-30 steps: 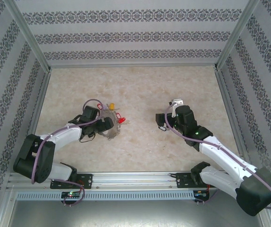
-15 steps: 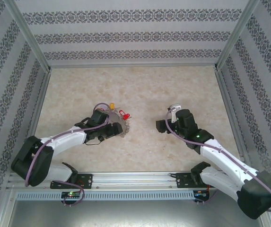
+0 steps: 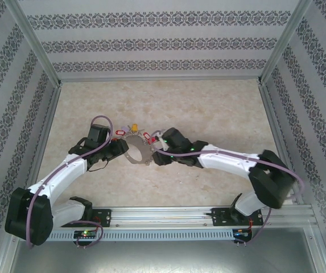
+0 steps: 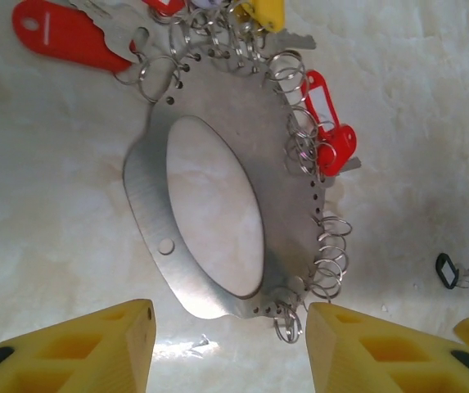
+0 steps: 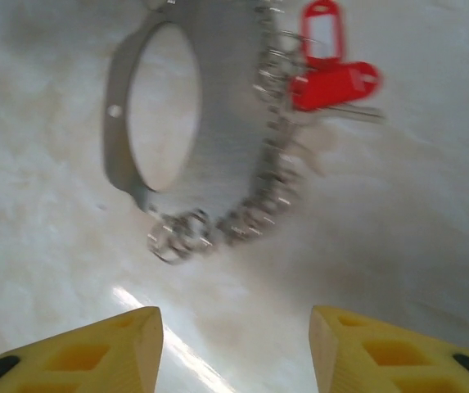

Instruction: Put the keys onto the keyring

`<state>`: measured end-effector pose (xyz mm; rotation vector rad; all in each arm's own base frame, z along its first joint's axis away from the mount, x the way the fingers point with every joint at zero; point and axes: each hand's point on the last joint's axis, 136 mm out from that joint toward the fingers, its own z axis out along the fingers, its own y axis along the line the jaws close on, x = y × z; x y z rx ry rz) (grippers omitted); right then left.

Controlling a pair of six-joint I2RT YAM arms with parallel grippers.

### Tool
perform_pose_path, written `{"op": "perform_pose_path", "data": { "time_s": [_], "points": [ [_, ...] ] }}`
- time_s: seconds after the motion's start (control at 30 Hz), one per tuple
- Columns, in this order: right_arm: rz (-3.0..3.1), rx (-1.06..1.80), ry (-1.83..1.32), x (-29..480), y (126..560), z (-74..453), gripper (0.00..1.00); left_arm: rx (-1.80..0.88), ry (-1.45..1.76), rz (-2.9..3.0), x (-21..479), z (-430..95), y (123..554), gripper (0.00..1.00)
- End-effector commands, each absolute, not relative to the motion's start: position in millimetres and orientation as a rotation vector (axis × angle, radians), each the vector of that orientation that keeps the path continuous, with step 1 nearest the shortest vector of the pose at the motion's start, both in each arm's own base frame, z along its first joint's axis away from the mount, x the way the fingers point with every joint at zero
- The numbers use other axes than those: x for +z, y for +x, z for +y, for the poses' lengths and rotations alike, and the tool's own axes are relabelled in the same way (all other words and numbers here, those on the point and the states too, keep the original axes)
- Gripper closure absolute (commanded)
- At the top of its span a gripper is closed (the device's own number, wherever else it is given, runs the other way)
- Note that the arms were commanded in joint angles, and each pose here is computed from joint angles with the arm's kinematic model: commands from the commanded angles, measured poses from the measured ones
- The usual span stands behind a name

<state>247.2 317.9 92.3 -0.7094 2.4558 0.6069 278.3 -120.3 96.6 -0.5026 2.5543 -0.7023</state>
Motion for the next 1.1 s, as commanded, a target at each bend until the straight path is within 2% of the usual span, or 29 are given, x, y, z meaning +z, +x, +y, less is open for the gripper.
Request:
{"op": "perform_pose_path", "data": {
  "time_s": [0.0,0.13,0.47,0.83,0.93,1.07],
  "points": [
    [2.455,0.675,-0.718,99.4,245.2,354.1,0.54,-0.708,-0.466,2.59,86.1,-118.9,275.6,0.49],
    [2.509,0.673,-0.73,85.3,244.2,373.4,0.62,-0.7,-0.456,2.583,85.6,-113.9,276.4,0.49],
    [2.602,0.599,-0.775,56.6,243.9,389.6,0.71,-0.702,-0.447,2.553,91.8,-108.7,278.2,0.5],
    [2.662,0.518,-0.806,33.8,244.2,389.8,0.73,-0.71,-0.449,2.546,92.2,-107.4,279.7,0.5],
    [2.666,0.454,-0.807,31.6,244.9,380.7,0.68,-0.708,-0.449,2.549,91.0,-107.3,279.6,0.5],
    [2.667,0.404,-0.807,29.9,245.3,372.1,0.67,-0.719,-0.446,2.549,90.9,-108.8,280.5,0.5]
  ]
}}
